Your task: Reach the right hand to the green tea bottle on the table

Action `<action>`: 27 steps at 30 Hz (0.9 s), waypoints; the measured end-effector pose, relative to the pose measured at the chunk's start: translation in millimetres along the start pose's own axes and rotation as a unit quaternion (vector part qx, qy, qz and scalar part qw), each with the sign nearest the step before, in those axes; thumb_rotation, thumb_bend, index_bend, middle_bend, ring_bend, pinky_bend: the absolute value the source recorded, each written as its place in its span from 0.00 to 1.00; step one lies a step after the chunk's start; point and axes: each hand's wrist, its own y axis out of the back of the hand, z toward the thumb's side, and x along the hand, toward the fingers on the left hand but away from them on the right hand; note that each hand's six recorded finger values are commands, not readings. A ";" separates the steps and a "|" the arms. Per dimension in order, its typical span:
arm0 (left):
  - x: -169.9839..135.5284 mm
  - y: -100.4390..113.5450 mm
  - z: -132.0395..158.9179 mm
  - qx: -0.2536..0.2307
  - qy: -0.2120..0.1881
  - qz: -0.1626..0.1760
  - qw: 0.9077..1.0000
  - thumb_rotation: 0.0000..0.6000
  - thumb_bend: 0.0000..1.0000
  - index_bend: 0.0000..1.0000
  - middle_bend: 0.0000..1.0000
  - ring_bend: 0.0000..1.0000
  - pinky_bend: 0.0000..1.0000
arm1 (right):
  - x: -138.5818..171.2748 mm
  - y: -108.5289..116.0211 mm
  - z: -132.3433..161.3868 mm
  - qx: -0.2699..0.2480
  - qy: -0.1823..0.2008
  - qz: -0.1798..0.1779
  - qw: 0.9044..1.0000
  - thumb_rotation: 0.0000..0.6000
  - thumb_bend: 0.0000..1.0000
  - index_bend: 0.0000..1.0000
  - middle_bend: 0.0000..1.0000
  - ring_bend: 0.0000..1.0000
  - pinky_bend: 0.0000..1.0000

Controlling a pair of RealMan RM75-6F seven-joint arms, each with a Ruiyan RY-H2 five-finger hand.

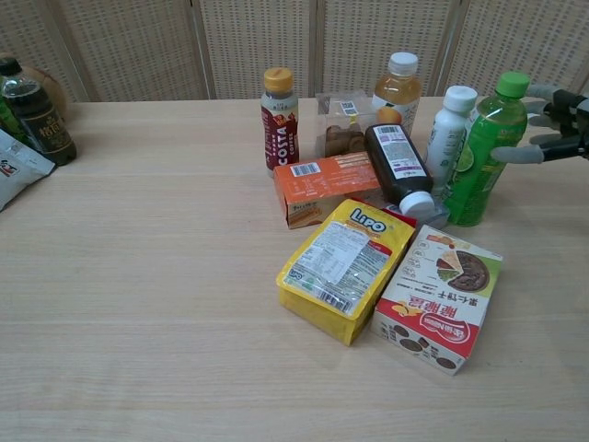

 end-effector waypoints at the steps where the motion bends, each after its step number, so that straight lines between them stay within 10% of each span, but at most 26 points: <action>1: 0.2 0.5 -0.6 0.000 0.001 0.001 1.000 1.00 0.00 0.03 0.00 0.00 0.00 | -0.7 -3.6 1.1 -0.003 0.001 0.000 1.000 1.00 0.00 0.00 0.00 0.00 0.00; 13: 0.7 4.8 -8.5 -0.006 0.013 0.003 1.000 1.00 0.00 0.03 0.00 0.00 0.00 | -9.3 -21.6 1.5 -0.029 0.008 -0.046 0.998 1.00 0.00 0.00 0.01 0.00 0.00; 16: 0.6 4.9 -8.1 -0.006 0.012 0.003 1.000 1.00 0.00 0.03 0.00 0.00 0.00 | -9.9 -19.9 1.7 -0.034 0.014 -0.074 0.997 1.00 0.00 0.06 0.23 0.09 0.02; 20: 0.5 4.5 -8.2 -0.006 0.013 0.002 1.000 1.00 0.00 0.03 0.00 0.00 0.00 | -9.6 -17.5 1.7 -0.048 0.022 -0.124 0.991 1.00 0.00 0.28 0.60 0.41 0.33; 27: 0.8 5.6 -8.5 -0.009 0.012 0.003 1.000 1.00 0.00 0.03 0.00 0.00 0.00 | -9.1 -22.1 -1.2 -0.053 0.027 -0.153 0.986 1.00 0.00 0.54 0.82 0.66 0.69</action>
